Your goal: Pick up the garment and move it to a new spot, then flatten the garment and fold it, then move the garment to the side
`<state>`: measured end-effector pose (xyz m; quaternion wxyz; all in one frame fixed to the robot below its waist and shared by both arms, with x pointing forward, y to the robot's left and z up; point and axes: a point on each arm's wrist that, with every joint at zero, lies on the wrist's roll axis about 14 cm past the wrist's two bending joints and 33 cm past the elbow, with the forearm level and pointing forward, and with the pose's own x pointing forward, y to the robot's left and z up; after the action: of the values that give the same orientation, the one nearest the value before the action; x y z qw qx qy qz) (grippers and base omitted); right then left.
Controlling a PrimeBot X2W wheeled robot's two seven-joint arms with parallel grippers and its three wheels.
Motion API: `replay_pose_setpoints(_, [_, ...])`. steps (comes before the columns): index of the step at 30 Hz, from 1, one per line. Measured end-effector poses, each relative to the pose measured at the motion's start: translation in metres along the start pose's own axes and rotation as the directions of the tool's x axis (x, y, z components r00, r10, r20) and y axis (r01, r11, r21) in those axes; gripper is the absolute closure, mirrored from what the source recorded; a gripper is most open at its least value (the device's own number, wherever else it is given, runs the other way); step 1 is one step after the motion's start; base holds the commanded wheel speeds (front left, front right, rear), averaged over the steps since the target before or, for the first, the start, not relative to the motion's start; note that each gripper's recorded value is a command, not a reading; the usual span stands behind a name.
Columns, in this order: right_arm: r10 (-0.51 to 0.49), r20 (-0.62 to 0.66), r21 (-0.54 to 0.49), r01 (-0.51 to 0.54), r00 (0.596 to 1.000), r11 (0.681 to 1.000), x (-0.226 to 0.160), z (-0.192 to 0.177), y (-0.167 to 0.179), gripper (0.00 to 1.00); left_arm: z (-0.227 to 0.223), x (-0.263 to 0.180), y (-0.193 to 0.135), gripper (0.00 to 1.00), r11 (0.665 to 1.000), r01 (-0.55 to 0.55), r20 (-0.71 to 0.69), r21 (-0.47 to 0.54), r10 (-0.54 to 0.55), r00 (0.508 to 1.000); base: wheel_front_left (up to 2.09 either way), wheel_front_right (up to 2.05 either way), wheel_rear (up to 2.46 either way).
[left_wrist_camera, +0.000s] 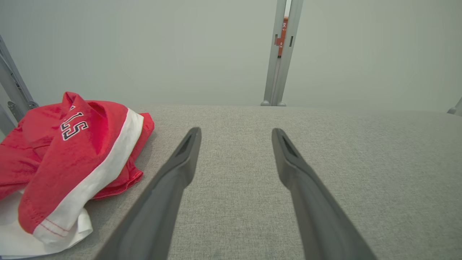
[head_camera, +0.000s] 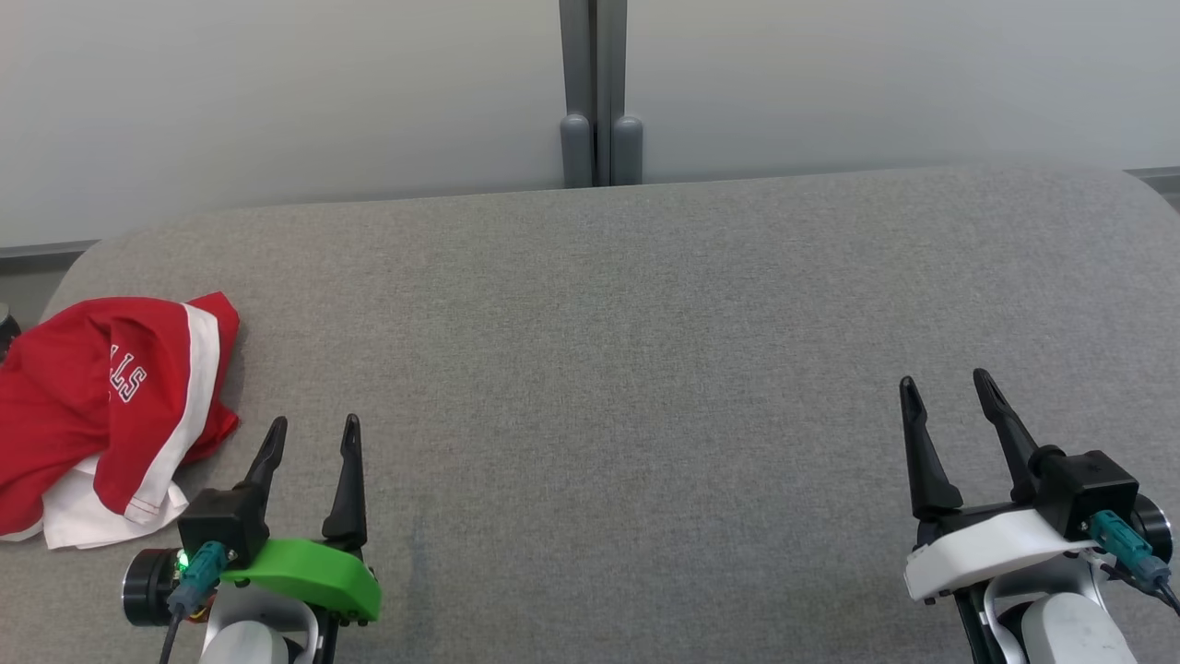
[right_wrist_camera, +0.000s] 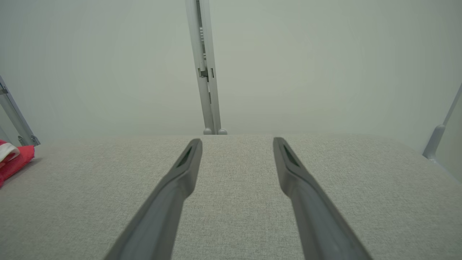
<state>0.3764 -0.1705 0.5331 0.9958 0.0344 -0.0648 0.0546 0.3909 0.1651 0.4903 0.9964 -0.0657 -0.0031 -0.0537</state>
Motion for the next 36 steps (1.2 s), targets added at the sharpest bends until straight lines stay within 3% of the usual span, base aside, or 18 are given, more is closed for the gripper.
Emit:
replay_pose_setpoints(13, [0.036, 0.007, 0.004, -0.036, 0.999, 0.999, 0.007, -0.002, 0.014, 0.0, 0.004, -0.004, 0.012, 0.0, 0.999, -0.034, 0.015, 0.022, 0.033, 0.999, 0.0, 0.0, 0.0])
replay_pose_setpoints(23, [0.167, -0.008, 0.057, -0.167, 0.986, 0.984, 0.026, -0.01, 0.061, 0.0, 0.017, -0.023, 0.053, 0.0, 0.986, -0.167, 0.055, 0.017, 0.166, 0.985, 0.0, 0.0, 0.0])
replay_pose_setpoints(30, [0.313, -0.022, 0.095, -0.309, 0.95, 0.946, 0.039, -0.018, 0.113, 0.0, 0.028, -0.053, 0.096, 0.0, 0.95, -0.312, 0.087, 0.004, 0.311, 0.947, 0.0, 0.0, 0.0])
replay_pose_setpoints(36, [0.433, -0.017, 0.124, -0.428, 0.901, 0.895, 0.046, -0.019, 0.159, 0.0, 0.032, -0.085, 0.127, 0.0, 0.905, -0.426, 0.1, -0.008, 0.424, 0.9, 0.0, 0.0, 0.0])
